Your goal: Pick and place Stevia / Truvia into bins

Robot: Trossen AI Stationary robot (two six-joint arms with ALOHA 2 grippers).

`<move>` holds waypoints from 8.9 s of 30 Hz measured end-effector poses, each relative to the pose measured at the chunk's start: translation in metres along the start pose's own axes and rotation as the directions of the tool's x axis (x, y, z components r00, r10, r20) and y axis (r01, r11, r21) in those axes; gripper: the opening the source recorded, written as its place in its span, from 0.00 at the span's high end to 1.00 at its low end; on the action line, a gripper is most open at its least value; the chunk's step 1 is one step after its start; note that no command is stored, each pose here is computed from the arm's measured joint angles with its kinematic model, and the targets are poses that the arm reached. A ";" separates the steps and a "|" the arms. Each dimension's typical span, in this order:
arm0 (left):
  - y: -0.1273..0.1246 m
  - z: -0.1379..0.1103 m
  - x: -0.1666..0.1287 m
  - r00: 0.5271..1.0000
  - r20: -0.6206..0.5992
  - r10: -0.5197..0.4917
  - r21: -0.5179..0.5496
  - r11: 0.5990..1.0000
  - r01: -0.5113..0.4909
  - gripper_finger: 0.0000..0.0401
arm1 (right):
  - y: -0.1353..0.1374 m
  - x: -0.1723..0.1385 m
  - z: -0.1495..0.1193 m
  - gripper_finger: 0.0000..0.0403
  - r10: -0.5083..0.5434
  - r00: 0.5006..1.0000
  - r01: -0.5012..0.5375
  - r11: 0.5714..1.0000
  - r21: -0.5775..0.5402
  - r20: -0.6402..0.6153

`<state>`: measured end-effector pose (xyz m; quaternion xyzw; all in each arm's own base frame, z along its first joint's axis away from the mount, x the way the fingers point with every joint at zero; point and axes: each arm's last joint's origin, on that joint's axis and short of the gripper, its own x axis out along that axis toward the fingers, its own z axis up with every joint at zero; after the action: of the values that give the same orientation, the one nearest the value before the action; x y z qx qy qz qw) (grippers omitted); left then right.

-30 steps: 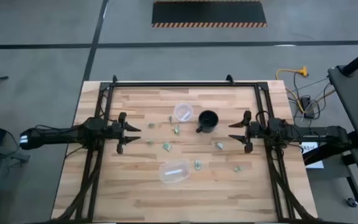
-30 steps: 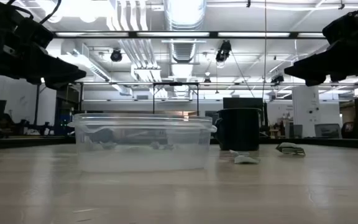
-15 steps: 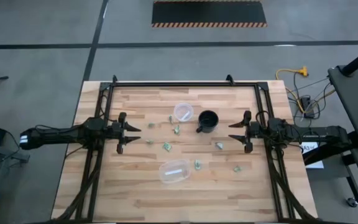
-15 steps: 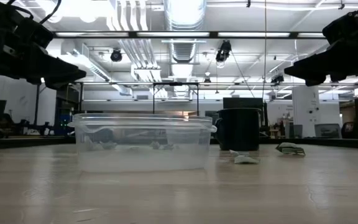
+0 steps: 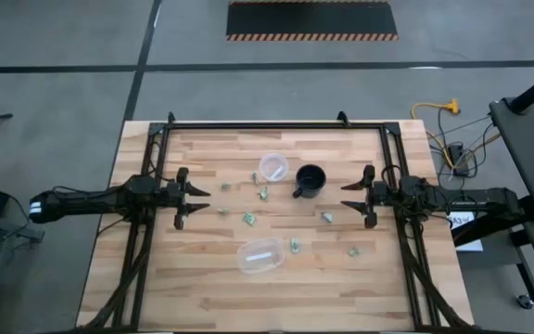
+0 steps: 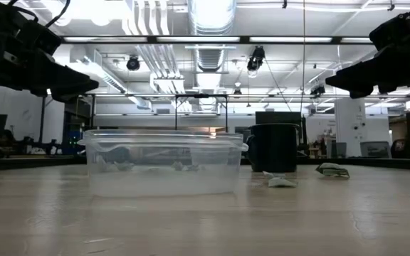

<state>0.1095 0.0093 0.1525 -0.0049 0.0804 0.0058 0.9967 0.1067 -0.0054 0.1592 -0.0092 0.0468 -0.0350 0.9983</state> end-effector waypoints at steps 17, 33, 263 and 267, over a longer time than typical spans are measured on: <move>0.000 0.000 0.000 1.000 0.000 0.000 0.000 1.000 0.000 0.67 | 0.000 0.000 0.000 0.51 0.000 1.000 0.000 1.000 0.000 0.000; 0.000 0.000 0.000 1.000 0.000 0.000 0.000 1.000 0.000 0.67 | 0.000 0.000 0.000 0.51 0.000 1.000 0.000 1.000 0.000 0.000; 0.000 0.000 0.000 1.000 0.001 0.000 0.000 1.000 0.000 0.67 | 0.008 0.052 0.064 0.51 0.183 0.751 -0.076 0.978 0.192 -0.635; 0.000 0.000 0.000 1.000 0.000 0.000 0.000 1.000 0.000 0.67 | 0.008 0.060 0.055 0.51 0.174 0.710 -0.064 0.981 0.184 -0.682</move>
<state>0.1095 0.0092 0.1525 -0.0049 0.0803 0.0057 0.9967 0.1722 -0.0011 0.2086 0.0811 0.4157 0.0252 0.9056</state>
